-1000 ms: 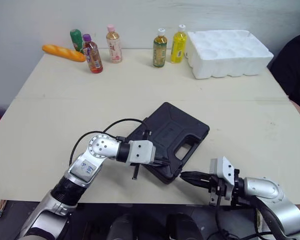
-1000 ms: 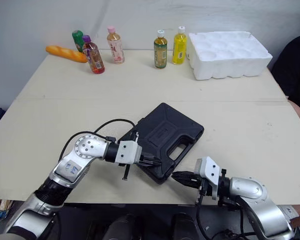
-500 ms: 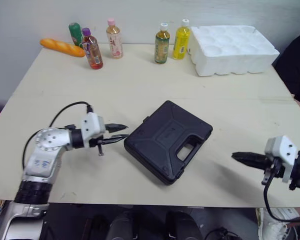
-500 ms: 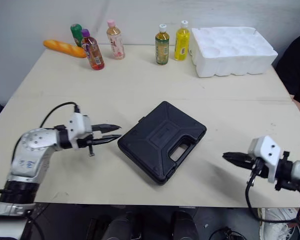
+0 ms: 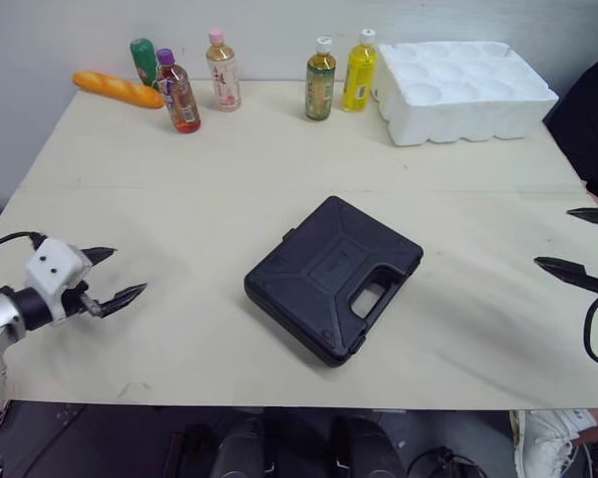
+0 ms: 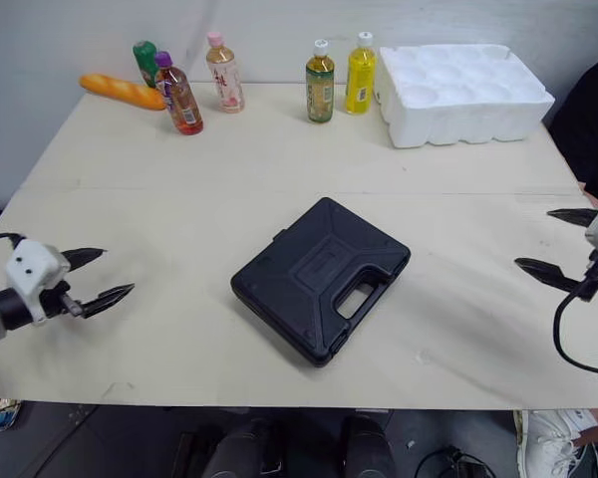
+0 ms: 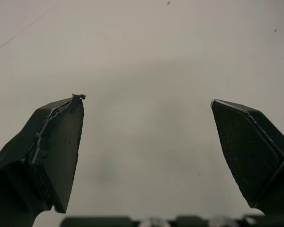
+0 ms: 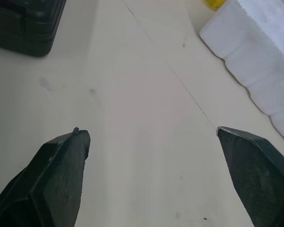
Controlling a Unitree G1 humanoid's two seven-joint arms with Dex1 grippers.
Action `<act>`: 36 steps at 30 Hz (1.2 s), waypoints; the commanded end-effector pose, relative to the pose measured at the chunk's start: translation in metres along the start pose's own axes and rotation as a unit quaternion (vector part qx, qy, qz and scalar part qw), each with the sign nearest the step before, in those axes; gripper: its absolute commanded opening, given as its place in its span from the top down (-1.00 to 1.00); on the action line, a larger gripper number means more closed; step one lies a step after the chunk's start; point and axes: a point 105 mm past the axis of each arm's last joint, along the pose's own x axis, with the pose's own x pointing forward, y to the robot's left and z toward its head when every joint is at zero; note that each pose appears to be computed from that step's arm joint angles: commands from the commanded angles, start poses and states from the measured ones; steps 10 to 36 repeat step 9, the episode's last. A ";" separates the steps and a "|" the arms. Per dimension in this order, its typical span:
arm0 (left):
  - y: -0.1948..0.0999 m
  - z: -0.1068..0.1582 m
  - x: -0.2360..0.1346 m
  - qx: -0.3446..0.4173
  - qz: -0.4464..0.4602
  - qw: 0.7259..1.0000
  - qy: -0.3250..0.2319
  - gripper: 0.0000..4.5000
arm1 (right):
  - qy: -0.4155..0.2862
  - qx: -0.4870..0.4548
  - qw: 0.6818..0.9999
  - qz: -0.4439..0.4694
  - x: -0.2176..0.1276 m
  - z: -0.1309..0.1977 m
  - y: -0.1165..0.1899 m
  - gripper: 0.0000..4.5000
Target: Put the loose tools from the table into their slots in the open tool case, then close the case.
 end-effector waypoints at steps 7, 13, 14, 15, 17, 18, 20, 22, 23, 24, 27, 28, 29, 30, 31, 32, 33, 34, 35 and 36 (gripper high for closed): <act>0.004 0.019 -0.006 0.028 0.029 0.999 -0.030 -1.00 | -0.019 -0.015 1.000 0.004 0.012 -0.003 -0.009 -0.98; 0.003 0.020 -0.006 0.030 0.029 0.999 -0.034 -1.00 | -0.024 -0.014 1.000 0.000 0.015 -0.005 -0.010 -0.98; 0.003 0.020 -0.006 0.030 0.029 0.999 -0.034 -1.00 | -0.024 -0.014 1.000 0.000 0.015 -0.005 -0.010 -0.98; 0.003 0.020 -0.006 0.030 0.029 0.999 -0.034 -1.00 | -0.024 -0.014 1.000 0.000 0.015 -0.005 -0.010 -0.98; 0.003 0.020 -0.006 0.030 0.029 0.999 -0.034 -1.00 | -0.024 -0.014 1.000 0.000 0.015 -0.005 -0.010 -0.98; 0.003 0.020 -0.006 0.030 0.029 0.999 -0.034 -1.00 | -0.024 -0.014 1.000 0.000 0.015 -0.005 -0.010 -0.98; 0.003 0.020 -0.006 0.030 0.029 0.999 -0.034 -1.00 | -0.024 -0.014 1.000 0.000 0.015 -0.005 -0.010 -0.98; 0.003 0.020 -0.006 0.030 0.029 0.999 -0.034 -1.00 | -0.024 -0.014 1.000 0.000 0.015 -0.005 -0.010 -0.98; 0.003 0.020 -0.006 0.030 0.029 0.999 -0.034 -1.00 | -0.024 -0.014 1.000 0.000 0.015 -0.005 -0.010 -0.98; 0.003 0.020 -0.006 0.030 0.029 0.999 -0.034 -1.00 | -0.024 -0.014 1.000 0.000 0.015 -0.005 -0.010 -0.98; 0.003 0.020 -0.006 0.030 0.029 0.999 -0.034 -1.00 | -0.024 -0.014 1.000 0.000 0.015 -0.005 -0.010 -0.98; 0.003 0.020 -0.006 0.030 0.029 0.999 -0.034 -1.00 | -0.024 -0.014 1.000 0.000 0.015 -0.005 -0.010 -0.98; 0.003 0.020 -0.006 0.030 0.029 0.999 -0.034 -1.00 | -0.024 -0.014 1.000 0.000 0.015 -0.005 -0.010 -0.98; 0.003 0.020 -0.006 0.030 0.029 0.999 -0.034 -1.00 | -0.024 -0.014 1.000 0.000 0.015 -0.005 -0.010 -0.98; 0.003 0.020 -0.006 0.030 0.029 0.999 -0.034 -1.00 | -0.024 -0.014 1.000 0.000 0.015 -0.005 -0.010 -0.98; 0.003 0.020 -0.006 0.030 0.029 0.999 -0.034 -1.00 | -0.024 -0.014 1.000 0.000 0.015 -0.005 -0.010 -0.98; 0.003 0.020 -0.006 0.030 0.029 0.999 -0.034 -1.00 | -0.024 -0.014 1.000 0.000 0.015 -0.005 -0.010 -0.98; 0.003 0.020 -0.006 0.030 0.029 0.999 -0.034 -1.00 | -0.024 -0.014 1.000 0.000 0.015 -0.005 -0.010 -0.98; 0.003 0.020 -0.006 0.030 0.029 0.999 -0.034 -1.00 | -0.024 -0.014 1.000 0.000 0.015 -0.005 -0.010 -0.98; 0.003 0.020 -0.006 0.030 0.029 0.999 -0.034 -1.00 | -0.024 -0.014 1.000 0.000 0.015 -0.005 -0.010 -0.98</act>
